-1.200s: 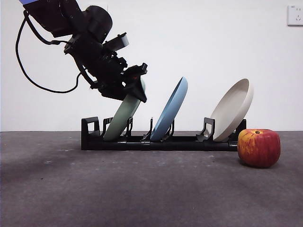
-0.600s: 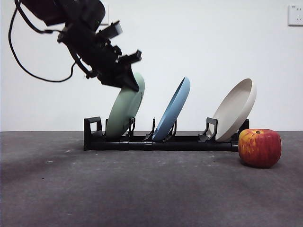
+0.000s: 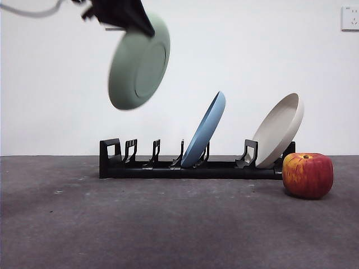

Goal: Take the green plate from the plate rack,put the plate on the table,take the apple from the table,put the apple in the plate

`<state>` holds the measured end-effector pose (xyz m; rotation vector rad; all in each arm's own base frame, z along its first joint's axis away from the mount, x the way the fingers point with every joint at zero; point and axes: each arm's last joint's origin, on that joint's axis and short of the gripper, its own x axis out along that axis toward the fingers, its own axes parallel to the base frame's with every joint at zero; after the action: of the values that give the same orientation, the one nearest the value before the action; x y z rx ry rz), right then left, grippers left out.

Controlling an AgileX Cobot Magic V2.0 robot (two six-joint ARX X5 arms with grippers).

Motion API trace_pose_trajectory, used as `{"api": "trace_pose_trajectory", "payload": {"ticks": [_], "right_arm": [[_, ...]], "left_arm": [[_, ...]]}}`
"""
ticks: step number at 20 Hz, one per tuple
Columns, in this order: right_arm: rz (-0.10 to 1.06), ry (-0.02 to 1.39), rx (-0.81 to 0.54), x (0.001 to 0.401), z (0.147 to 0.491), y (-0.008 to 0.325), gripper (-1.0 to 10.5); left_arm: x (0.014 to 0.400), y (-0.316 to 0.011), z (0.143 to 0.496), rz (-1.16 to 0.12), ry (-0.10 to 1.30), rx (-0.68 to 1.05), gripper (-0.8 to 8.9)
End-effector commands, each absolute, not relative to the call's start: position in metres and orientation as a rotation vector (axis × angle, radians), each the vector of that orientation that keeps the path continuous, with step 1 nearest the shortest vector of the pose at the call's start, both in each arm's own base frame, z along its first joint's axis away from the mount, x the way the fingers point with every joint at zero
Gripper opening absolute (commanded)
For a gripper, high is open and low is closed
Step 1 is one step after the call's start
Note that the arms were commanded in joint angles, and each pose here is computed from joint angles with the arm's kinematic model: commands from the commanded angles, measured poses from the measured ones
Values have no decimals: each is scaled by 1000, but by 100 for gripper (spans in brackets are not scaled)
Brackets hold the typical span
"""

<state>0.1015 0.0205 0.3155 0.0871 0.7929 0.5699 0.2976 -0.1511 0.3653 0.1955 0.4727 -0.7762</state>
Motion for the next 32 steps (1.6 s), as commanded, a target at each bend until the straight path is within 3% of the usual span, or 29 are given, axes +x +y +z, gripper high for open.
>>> {"api": "trace_pose_trajectory", "payload": {"ticks": [1, 5, 8, 13, 18, 22, 26, 27, 30, 32], "right_arm": [[571, 786, 86, 102, 316, 21, 661], [570, 786, 86, 102, 316, 21, 661], [571, 786, 86, 102, 316, 21, 661], [571, 785, 87, 102, 316, 21, 661], [571, 786, 87, 102, 316, 21, 661], [572, 786, 87, 102, 316, 21, 661], [571, 786, 86, 102, 316, 21, 661], [570, 786, 86, 102, 316, 21, 661], [570, 786, 86, 102, 316, 21, 661], [570, 786, 87, 102, 316, 21, 661]], "left_arm": [[266, -162, 367, -808, 515, 440, -6], [229, -192, 351, -854, 637, 644, -5], [204, -217, 316, -830, 672, 792, -5], [166, -245, 244, -826, 632, 998, -5], [148, -270, 193, -829, 575, 1149, -5], [155, -285, 157, -792, 605, 1213, -6], [155, -289, 143, -803, 647, 1195, 3], [154, -289, 143, -822, 663, 1170, 24], [153, -288, 142, -834, 693, 1130, 230], [153, -288, 142, -829, 701, 1118, 235]]}}
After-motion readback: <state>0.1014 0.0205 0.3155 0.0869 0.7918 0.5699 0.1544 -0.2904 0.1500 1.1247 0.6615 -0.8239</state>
